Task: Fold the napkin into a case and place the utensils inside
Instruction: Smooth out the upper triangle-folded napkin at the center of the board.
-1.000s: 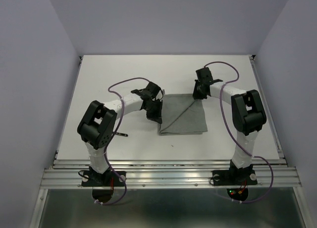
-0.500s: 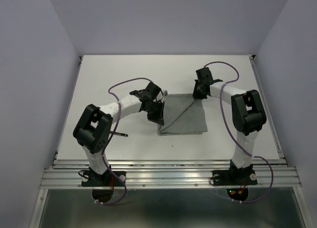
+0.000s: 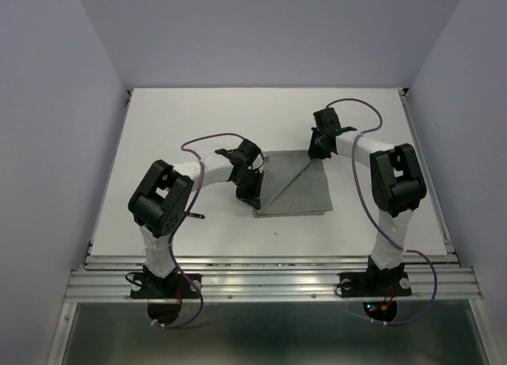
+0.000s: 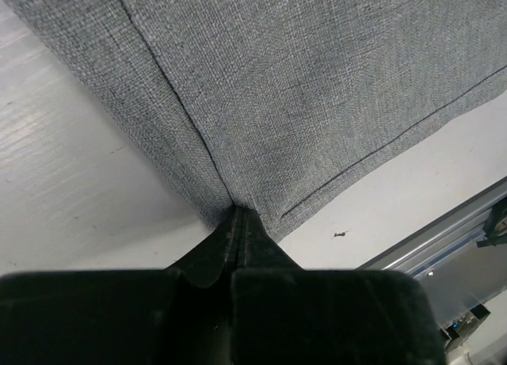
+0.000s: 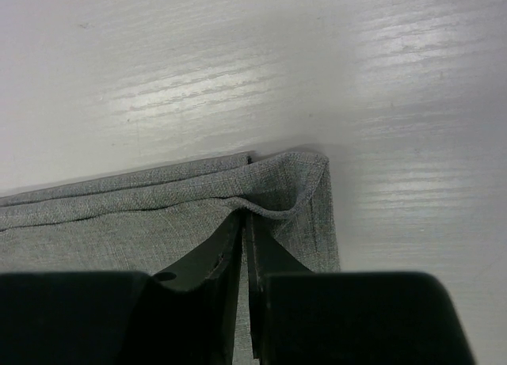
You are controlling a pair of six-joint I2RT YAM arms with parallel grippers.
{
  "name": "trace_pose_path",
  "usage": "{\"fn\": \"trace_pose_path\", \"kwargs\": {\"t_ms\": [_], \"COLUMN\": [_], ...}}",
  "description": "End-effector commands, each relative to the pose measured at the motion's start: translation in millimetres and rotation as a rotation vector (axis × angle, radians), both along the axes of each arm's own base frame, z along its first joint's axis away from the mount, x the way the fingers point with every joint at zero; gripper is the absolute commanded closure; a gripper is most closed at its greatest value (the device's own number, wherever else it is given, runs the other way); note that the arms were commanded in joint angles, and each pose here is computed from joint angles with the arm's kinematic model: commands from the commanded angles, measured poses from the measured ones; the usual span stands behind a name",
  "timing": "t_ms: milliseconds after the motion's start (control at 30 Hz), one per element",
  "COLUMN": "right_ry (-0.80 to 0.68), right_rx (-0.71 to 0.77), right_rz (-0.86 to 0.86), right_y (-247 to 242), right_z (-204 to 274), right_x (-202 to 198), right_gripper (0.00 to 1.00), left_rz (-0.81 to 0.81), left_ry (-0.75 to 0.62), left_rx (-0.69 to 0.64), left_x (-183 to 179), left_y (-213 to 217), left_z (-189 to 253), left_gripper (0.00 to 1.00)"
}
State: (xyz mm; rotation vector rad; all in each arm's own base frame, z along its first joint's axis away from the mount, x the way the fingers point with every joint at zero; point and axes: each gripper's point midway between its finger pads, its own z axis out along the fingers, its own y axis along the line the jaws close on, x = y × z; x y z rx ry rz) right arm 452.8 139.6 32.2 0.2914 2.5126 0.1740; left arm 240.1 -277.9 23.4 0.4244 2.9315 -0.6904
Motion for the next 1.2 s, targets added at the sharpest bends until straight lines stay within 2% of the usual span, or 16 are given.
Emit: {"fn": "trace_pose_path", "kwargs": {"t_ms": [0, 200, 400, 700, 833, 1033, 1167], "right_ry": [-0.072, -0.129, -0.132, -0.035, 0.001, 0.052, 0.024], "right_rx": [0.045, 0.122, 0.179, 0.176, 0.224, 0.187, 0.184], "right_rz": [0.029, 0.068, 0.131, 0.262, 0.251, 0.2, 0.193], "right_y": [6, 17, 38, 84, 94, 87, 87], "right_z": [33, 69, 82, 51, 36, 0, 10], "right_x": [6, 2, -19, -65, -72, -72, -66], "right_gripper": [0.88, 0.87, 0.87, 0.88, 0.88, 0.89, 0.91], "left_rz": [-0.012, -0.006, -0.045, -0.03, -0.025, -0.022, -0.021], "left_ry": [-0.109, -0.14, -0.059, -0.003, 0.001, -0.036, -0.065], "left_rx": [-0.02, -0.044, -0.061, -0.009, 0.024, 0.006, -0.013], "left_x": [16, 18, -1, -9, -8, 0, 7], "left_y": [-4, -6, -6, 0, 5, 1, -4], "left_z": [44, 71, 49, 15, 7, 22, 40], "left_gripper": [1.0, 1.0, 1.0, 1.0, 1.0, 1.0, 1.0]}}
